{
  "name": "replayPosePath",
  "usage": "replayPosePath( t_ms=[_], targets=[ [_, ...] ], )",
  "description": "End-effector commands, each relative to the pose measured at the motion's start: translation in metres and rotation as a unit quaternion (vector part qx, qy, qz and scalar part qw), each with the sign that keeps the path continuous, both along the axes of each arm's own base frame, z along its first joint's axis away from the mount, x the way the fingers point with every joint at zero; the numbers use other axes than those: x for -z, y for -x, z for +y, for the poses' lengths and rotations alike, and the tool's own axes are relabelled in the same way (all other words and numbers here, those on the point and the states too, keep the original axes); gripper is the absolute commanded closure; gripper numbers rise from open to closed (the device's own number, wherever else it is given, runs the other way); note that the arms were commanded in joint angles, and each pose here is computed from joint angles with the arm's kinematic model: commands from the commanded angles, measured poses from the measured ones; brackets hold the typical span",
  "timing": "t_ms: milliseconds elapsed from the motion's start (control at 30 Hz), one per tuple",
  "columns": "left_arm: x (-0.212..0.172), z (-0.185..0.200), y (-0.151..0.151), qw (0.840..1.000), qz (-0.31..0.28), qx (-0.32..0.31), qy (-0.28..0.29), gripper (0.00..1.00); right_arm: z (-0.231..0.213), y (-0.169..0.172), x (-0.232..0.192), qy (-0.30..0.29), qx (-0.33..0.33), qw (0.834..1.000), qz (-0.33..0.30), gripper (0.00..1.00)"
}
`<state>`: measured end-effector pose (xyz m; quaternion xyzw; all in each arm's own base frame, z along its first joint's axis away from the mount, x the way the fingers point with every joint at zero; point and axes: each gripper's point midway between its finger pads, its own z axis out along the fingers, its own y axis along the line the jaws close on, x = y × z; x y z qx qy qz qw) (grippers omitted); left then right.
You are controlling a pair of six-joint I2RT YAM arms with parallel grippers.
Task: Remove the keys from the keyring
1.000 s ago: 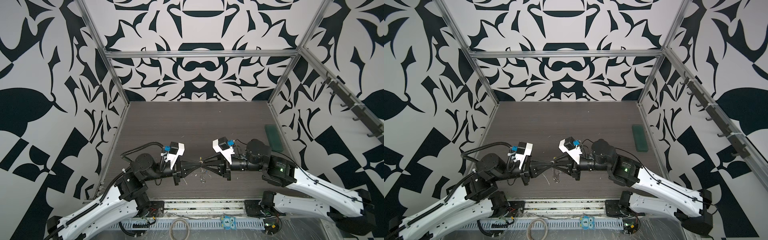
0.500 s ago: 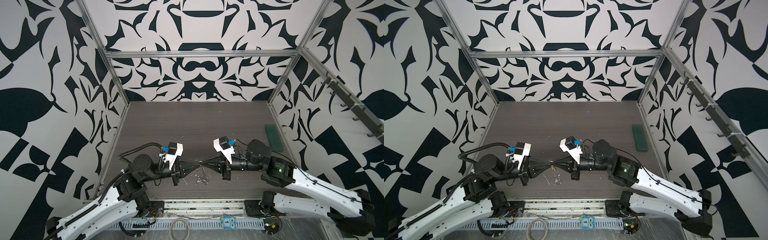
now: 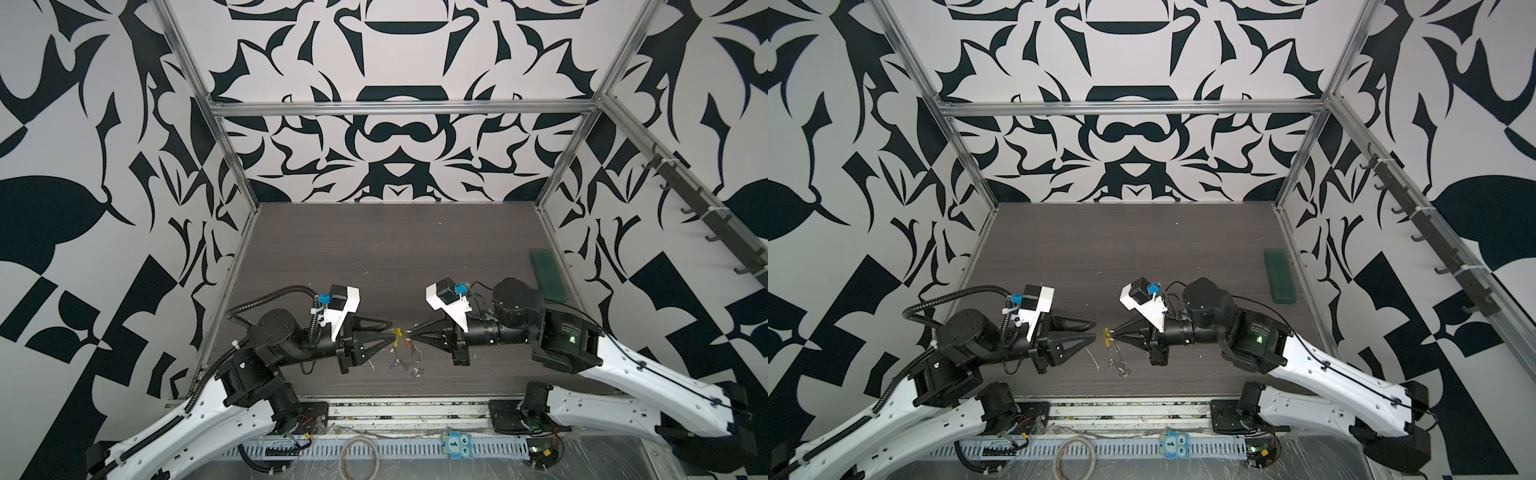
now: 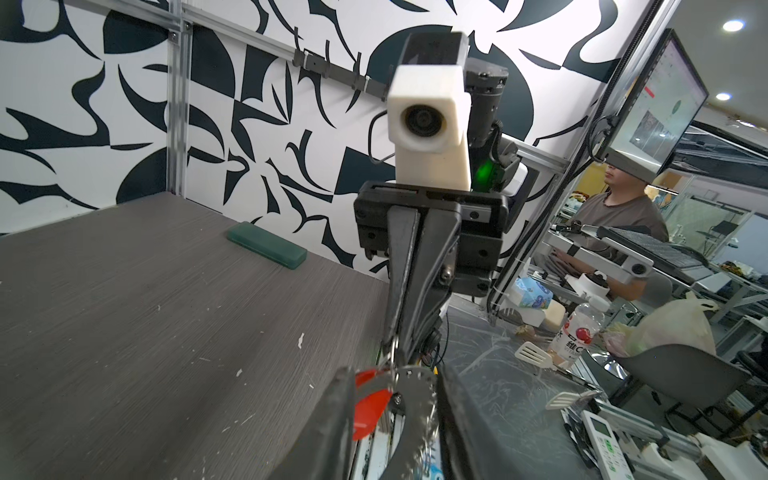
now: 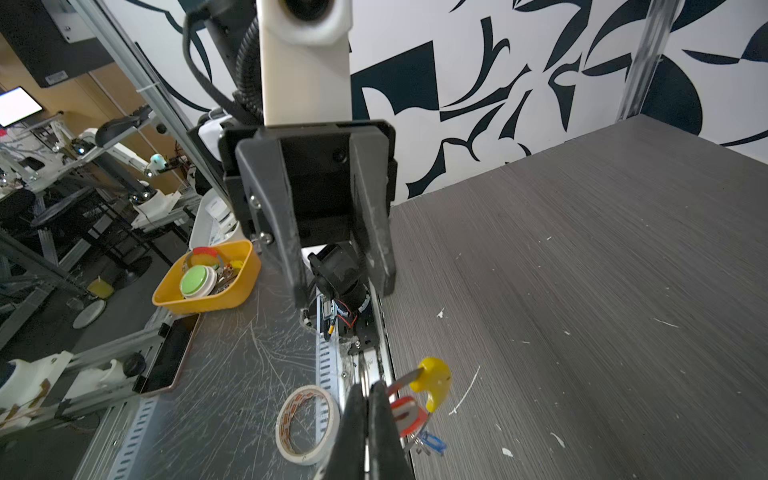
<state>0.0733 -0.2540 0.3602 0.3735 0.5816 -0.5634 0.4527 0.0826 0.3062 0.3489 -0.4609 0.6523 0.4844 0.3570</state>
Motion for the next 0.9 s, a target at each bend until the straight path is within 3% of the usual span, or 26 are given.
replayPosePath(
  t_ms=[0, 467, 867],
  targets=[
    [0.003, -0.001, 0.004, 0.999, 0.005, 0.014, -0.034, 0.66, -0.006, 0.008, -0.020, 0.006, -0.030, 0.999, -0.013, 1.00],
    [0.007, -0.017, 0.007, 0.994, 0.027, 0.056, -0.088, 0.84, 0.000, 0.009, -0.020, 0.057, -0.060, 0.997, 0.006, 1.00],
    [0.009, -0.020, 0.012, 0.993, 0.036, 0.075, -0.089, 0.84, 0.004, 0.005, -0.022, 0.056, -0.055, 0.997, 0.003, 1.00]
  ],
)
